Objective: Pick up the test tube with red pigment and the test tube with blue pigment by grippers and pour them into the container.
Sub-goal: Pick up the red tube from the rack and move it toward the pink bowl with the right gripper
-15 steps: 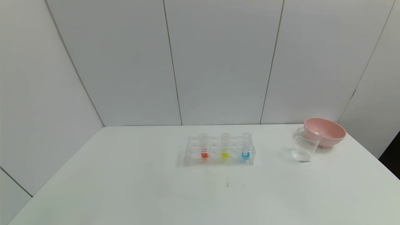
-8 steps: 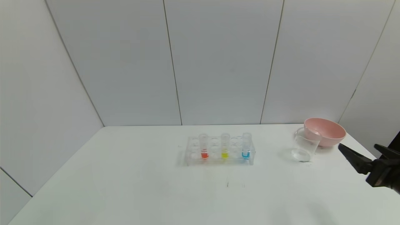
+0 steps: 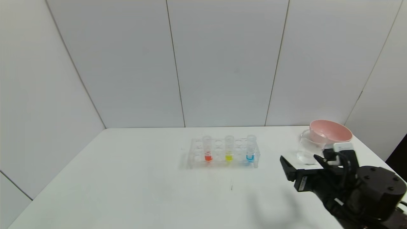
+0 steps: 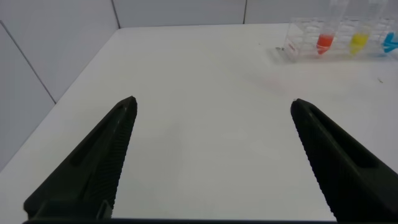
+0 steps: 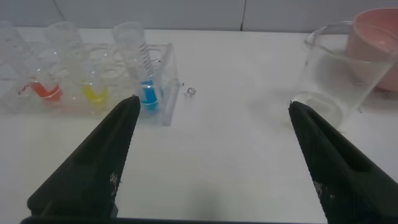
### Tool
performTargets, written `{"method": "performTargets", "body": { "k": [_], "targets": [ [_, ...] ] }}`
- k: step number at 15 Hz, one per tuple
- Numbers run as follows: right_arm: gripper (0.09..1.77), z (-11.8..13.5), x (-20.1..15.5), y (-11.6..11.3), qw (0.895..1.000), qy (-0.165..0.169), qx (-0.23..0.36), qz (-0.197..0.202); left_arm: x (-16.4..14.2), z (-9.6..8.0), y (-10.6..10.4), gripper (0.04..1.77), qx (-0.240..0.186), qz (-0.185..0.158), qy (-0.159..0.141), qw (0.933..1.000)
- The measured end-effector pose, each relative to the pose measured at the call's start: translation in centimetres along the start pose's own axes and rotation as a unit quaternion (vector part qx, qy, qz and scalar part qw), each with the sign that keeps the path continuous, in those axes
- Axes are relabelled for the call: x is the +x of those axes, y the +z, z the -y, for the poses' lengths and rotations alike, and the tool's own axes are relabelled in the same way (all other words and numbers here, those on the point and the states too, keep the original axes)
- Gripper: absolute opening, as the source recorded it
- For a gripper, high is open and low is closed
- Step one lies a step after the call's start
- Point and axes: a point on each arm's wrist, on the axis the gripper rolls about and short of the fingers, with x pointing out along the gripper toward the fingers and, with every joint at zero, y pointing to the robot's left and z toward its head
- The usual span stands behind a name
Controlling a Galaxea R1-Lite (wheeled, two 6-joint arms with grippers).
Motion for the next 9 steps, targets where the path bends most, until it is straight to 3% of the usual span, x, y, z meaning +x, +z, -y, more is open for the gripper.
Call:
{"method": "performTargets", "body": {
  "k": [5, 9],
  "targets": [
    [1.71, -6.7, 1.6, -2.2, 1.000, 0.020, -0.020, -0.007, 0.0, 0.0, 0.0, 1.76, 0.000, 0.000, 0.000, 1.0000],
    [1.71, -11.3, 2.5, -1.8, 0.998, 0.035, -0.038, -0.019, 0.0, 0.0, 0.0, 1.76, 0.000, 0.000, 0.000, 1.0000]
  ]
}}
